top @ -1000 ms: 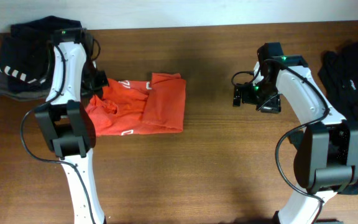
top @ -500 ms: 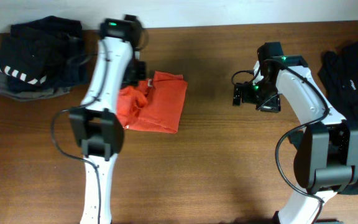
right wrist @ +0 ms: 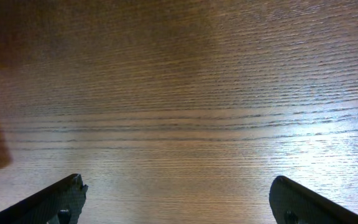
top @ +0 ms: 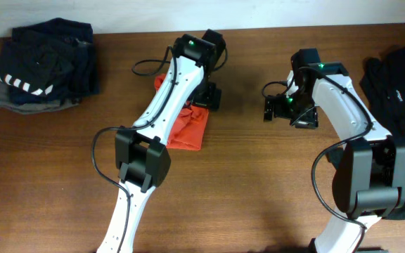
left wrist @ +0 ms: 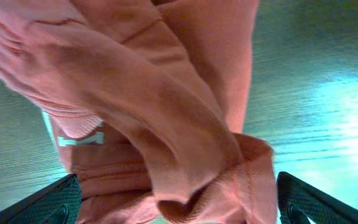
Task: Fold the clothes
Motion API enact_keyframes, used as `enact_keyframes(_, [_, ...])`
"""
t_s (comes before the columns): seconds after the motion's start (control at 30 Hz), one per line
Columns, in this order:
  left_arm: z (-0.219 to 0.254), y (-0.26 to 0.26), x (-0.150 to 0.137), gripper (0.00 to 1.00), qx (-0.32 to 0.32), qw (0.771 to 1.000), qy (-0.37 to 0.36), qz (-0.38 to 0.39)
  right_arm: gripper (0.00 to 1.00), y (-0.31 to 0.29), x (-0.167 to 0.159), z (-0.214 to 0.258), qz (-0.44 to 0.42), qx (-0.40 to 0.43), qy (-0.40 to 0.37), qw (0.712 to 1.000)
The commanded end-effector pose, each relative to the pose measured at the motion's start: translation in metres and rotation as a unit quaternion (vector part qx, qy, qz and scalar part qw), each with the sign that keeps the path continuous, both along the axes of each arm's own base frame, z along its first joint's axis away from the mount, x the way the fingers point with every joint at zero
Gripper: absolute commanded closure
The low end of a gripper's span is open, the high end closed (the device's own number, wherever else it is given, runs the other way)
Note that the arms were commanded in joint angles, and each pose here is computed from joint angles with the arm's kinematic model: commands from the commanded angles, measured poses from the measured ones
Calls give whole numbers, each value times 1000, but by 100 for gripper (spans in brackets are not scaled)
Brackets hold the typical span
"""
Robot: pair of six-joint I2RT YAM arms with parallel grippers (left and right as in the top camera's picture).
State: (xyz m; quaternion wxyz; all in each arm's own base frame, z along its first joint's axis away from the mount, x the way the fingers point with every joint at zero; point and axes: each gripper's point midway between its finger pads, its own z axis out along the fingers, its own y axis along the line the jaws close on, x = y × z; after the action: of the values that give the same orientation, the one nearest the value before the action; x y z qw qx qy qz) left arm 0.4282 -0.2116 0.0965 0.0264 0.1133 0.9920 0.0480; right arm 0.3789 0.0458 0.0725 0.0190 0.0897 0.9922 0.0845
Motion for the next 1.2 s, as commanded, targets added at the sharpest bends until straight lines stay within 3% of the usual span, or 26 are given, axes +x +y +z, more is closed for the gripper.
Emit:
enact_keyframes(0.0, [-2, 15, 10, 1, 31, 999, -15, 6, 1, 3, 2, 9, 1, 2, -11, 1000])
enact_keyframes(0.23, [35, 68, 23, 1, 89, 992, -60, 67, 1, 5, 9, 10, 1, 9, -25, 1000])
enact_keyframes(0.47, [85, 124, 44, 1, -31, 984, -89, 153, 1, 16, 23, 14, 5, 40, -54, 998])
enact_keyframes(0.63, [91, 140, 47, 1, -155, 974, -55, 154, 1, 16, 27, 15, 5, 40, -63, 997])
enact_keyframes(0.8, [103, 136, 52, 2, -262, 958, -51, 107, 1, 16, 30, 15, 6, 40, -69, 997])
enact_keyframes(1.03, [102, 108, 45, 2, -265, 960, -40, 77, 1, 16, 34, 15, 6, 41, -76, 996])
enact_keyframes(1.17, [96, 113, 48, 1, -218, 969, -51, 103, 1, 16, 32, 15, 6, 41, -72, 997])
